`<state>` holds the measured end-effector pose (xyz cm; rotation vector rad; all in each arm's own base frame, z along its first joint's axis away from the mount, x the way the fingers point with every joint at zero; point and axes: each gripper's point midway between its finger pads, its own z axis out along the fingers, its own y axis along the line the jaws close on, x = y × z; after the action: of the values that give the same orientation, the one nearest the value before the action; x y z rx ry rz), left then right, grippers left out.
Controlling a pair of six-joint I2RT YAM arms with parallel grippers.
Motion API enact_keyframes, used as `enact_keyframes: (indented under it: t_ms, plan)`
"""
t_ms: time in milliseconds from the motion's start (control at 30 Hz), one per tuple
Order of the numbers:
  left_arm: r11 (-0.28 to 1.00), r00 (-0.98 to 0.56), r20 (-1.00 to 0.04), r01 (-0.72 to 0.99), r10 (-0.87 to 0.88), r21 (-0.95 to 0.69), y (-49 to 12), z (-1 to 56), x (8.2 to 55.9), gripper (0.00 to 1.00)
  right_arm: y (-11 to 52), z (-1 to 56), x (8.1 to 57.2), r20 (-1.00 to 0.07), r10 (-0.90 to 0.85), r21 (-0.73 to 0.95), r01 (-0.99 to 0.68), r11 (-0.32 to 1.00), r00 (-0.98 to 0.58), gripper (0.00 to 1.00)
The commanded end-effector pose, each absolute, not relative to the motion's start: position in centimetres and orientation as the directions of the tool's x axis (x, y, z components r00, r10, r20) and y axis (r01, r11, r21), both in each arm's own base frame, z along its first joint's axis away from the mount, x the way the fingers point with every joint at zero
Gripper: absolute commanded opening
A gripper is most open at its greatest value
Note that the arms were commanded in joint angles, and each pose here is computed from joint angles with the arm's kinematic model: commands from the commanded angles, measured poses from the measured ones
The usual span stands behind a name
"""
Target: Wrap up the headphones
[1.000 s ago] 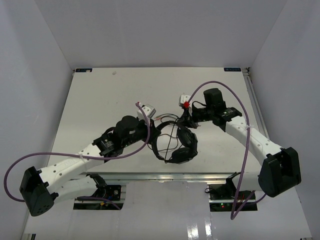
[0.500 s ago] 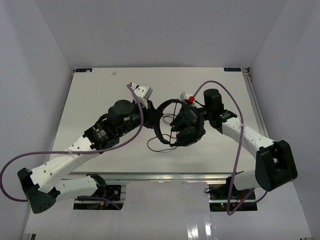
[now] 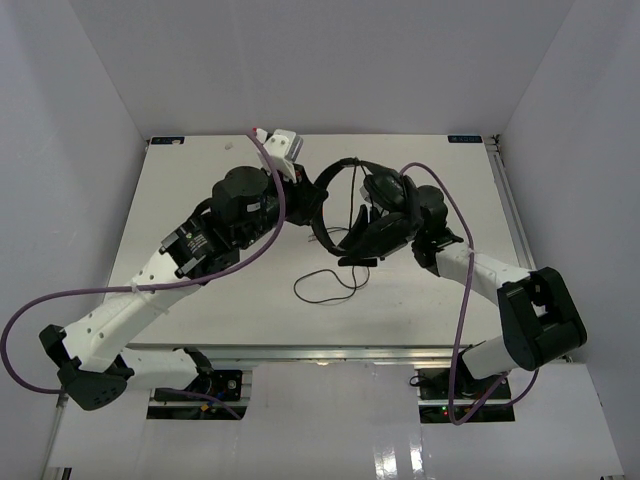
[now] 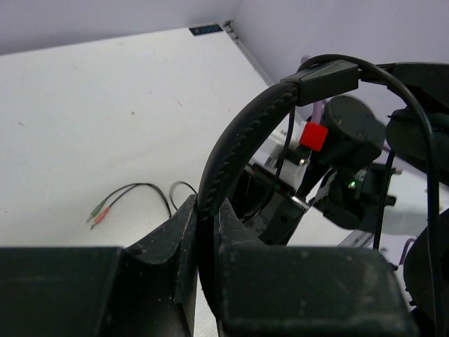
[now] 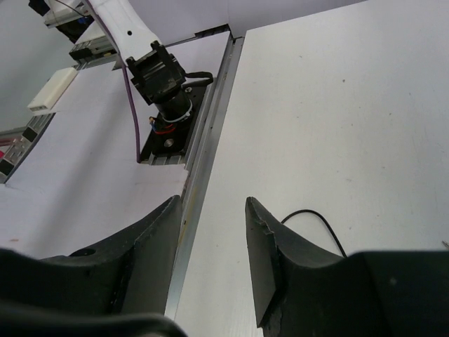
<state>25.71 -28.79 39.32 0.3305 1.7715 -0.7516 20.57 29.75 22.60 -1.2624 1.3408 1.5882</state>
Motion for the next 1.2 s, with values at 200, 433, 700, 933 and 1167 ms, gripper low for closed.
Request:
enact_keyframes:
  t_ms: [200,433,700,933,1167]
  plan:
    - [0.764,-0.216,-0.898,0.473,-0.383,-0.439,-25.9,47.6,26.4,0.0,29.8,23.8,18.9,-0.969,-0.044,0.246,-0.928,-0.279,-0.244,0.47]
    - [0.781,-0.151,-0.888,0.427,-0.435,-0.455,-23.6,49.7,26.3,0.0,29.6,23.5,18.4,-0.97,-0.051,0.242,-0.931,-0.275,-0.237,0.46]
    - [0.779,-0.113,-0.878,0.419,-0.465,-0.467,-21.9,51.2,25.5,0.0,29.4,23.5,18.2,-0.973,-0.053,0.232,-0.933,-0.274,-0.226,0.49]
    - [0.775,-0.111,-0.877,0.425,-0.468,-0.467,-21.3,51.2,24.9,0.0,29.3,23.3,18.2,-0.974,-0.059,0.225,-0.934,-0.276,-0.218,0.54]
    - [0.794,-0.07,-0.875,0.392,-0.478,-0.465,-20.1,52.1,25.1,0.0,29.2,22.9,18.1,-0.973,-0.069,0.231,-0.933,-0.275,-0.22,0.51]
